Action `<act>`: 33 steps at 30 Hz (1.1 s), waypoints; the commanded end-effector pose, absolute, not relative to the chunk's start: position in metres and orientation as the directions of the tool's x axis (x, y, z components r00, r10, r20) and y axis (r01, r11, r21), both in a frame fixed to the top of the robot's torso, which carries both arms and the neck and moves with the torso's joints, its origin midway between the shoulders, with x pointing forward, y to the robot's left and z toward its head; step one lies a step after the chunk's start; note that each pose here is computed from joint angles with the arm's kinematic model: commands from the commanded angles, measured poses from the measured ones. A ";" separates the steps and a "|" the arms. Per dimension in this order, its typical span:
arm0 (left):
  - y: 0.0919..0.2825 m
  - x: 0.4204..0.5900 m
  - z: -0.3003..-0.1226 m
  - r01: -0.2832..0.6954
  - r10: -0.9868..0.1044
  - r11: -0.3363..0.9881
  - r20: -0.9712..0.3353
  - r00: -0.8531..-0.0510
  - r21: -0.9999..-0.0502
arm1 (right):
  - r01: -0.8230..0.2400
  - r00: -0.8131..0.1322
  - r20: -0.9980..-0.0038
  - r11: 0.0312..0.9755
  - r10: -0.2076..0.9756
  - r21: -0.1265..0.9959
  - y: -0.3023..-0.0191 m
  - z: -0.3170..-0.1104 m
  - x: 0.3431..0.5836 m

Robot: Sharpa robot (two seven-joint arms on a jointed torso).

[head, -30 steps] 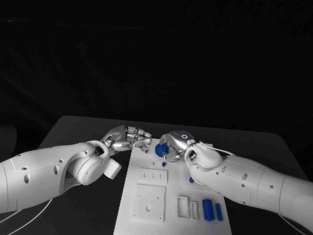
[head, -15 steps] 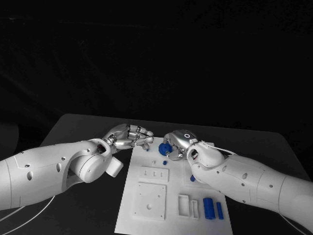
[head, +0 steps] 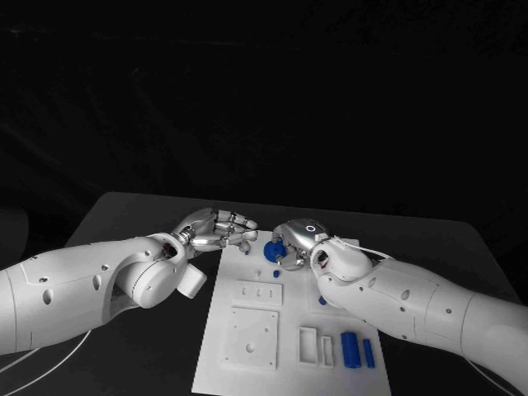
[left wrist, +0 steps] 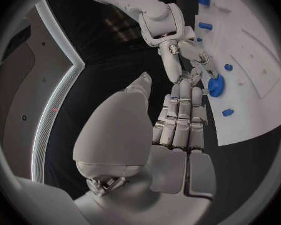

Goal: Assemble the parts on the task board

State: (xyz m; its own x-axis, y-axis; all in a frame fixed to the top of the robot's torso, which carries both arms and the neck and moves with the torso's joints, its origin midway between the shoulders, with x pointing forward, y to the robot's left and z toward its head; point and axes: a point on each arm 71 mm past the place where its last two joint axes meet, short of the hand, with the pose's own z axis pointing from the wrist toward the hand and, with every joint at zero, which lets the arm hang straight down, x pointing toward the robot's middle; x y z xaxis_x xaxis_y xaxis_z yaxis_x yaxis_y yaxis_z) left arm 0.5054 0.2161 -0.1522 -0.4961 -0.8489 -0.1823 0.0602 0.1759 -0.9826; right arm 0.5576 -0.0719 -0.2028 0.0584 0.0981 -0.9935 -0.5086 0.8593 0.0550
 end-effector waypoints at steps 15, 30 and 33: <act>0.213 0.504 -0.151 0.067 -0.845 0.173 -0.183 -0.502 -0.983 | -0.502 0.031 -0.997 0.864 0.065 0.041 -0.070 -0.207 0.558; 0.214 0.505 -0.151 0.066 -0.846 0.174 -0.184 -0.500 -0.982 | -0.496 0.029 -0.997 0.867 0.076 0.052 -0.071 -0.207 0.558; 0.213 0.505 -0.151 0.066 -0.846 0.174 -0.184 -0.501 -0.983 | -0.496 0.028 -0.997 0.867 0.076 0.052 -0.071 -0.207 0.558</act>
